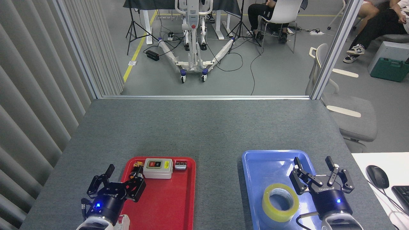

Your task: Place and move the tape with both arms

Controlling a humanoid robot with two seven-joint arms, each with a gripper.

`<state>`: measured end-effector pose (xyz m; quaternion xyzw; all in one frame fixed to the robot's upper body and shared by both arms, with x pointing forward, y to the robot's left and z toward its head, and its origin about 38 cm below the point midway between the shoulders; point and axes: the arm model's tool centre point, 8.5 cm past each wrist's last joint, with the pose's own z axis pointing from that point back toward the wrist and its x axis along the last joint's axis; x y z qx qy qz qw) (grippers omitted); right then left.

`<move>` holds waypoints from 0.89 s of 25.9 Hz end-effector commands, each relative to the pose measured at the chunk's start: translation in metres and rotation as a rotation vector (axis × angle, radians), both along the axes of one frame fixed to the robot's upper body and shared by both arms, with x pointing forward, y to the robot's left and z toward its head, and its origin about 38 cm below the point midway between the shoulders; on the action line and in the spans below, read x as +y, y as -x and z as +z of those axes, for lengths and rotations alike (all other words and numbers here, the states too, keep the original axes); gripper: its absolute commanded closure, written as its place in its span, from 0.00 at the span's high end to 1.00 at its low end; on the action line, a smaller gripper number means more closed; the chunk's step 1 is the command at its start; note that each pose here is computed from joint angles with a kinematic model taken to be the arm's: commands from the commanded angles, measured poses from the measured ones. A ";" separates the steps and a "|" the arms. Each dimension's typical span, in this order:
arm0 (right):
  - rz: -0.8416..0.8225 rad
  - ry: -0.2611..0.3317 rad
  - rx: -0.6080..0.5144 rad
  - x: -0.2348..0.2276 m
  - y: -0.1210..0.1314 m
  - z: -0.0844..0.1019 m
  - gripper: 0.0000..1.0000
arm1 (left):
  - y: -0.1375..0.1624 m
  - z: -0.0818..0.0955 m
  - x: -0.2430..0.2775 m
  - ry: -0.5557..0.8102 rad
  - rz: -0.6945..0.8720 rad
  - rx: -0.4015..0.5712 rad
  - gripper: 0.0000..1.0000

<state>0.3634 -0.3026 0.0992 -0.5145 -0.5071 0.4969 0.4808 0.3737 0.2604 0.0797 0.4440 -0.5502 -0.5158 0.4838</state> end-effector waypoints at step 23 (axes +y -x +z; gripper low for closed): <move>0.018 -0.024 -0.045 0.003 0.010 -0.006 1.00 | 0.003 -0.003 0.003 0.009 -0.001 -0.022 1.00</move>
